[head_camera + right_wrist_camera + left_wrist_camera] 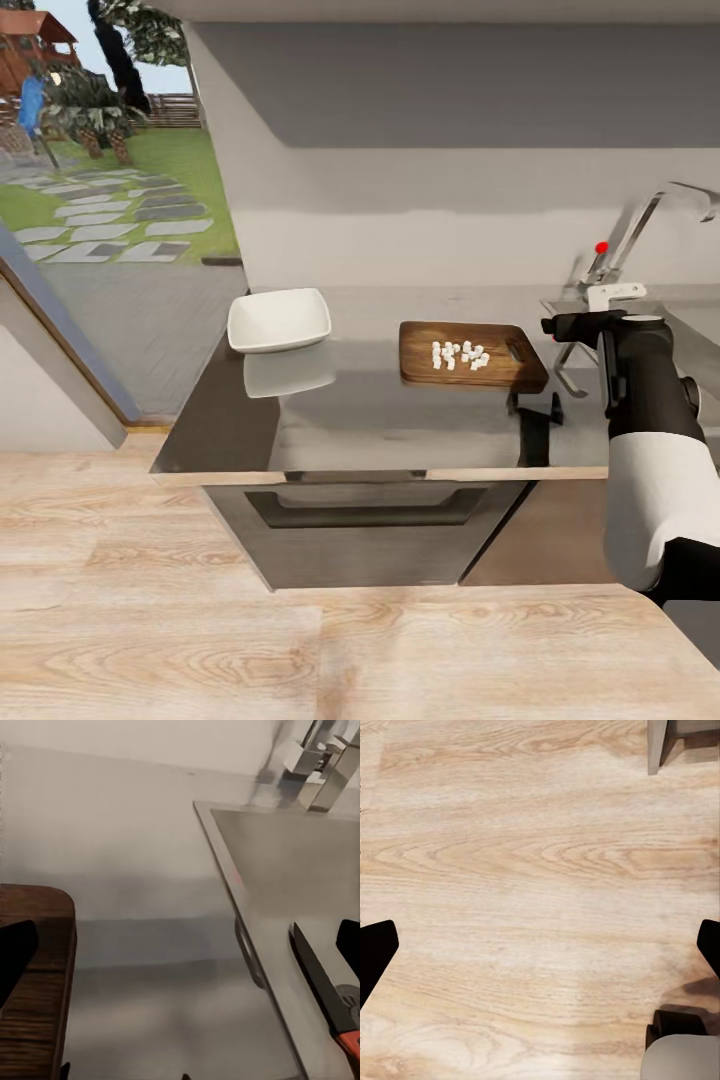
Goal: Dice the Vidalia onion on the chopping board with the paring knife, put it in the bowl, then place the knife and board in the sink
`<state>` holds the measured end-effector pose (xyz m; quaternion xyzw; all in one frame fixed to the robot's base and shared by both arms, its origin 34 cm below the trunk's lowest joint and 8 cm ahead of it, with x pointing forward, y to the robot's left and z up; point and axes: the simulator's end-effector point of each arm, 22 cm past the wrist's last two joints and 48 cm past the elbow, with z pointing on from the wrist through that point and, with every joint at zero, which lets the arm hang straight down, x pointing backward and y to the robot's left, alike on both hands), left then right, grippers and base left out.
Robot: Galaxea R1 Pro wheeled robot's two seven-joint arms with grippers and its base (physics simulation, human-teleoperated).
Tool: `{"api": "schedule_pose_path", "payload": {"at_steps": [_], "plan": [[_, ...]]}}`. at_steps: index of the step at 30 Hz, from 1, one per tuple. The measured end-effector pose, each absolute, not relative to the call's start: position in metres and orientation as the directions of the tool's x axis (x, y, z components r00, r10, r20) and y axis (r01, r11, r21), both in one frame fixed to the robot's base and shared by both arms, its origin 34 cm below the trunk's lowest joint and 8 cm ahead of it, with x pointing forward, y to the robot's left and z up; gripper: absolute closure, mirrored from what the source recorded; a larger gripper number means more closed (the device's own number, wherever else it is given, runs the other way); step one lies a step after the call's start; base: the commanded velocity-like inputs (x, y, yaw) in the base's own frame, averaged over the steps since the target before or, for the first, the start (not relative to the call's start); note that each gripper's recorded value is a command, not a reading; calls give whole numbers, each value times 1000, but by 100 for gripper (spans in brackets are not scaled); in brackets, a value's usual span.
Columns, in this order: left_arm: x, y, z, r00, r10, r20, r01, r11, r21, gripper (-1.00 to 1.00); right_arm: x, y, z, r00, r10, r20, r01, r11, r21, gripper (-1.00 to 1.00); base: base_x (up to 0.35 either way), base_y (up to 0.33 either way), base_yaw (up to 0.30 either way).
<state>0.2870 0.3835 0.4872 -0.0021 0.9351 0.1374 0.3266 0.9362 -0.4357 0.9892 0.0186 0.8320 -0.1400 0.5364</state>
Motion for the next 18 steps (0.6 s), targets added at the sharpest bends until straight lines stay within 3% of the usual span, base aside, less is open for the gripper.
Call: {"api": "schedule_pose_path", "payload": {"at_steps": [9, 15, 18], "plan": [[286, 385, 487, -788, 90, -609, -90, 962, 258, -100, 935, -433, 986, -434, -109, -894, 184, 961, -207, -100, 0, 0, 0], [286, 384, 487, -789, 90, -608, -87, 963, 256, -100, 919, -436, 968, -560, -21, -828, 216, 962, -170, -100, 0, 0, 0], [286, 384, 487, -789, 90, -608, -87, 963, 256, -100, 922, -440, 987, -554, -4, -832, 240, 957, -165, -100, 0, 0, 0]]}}
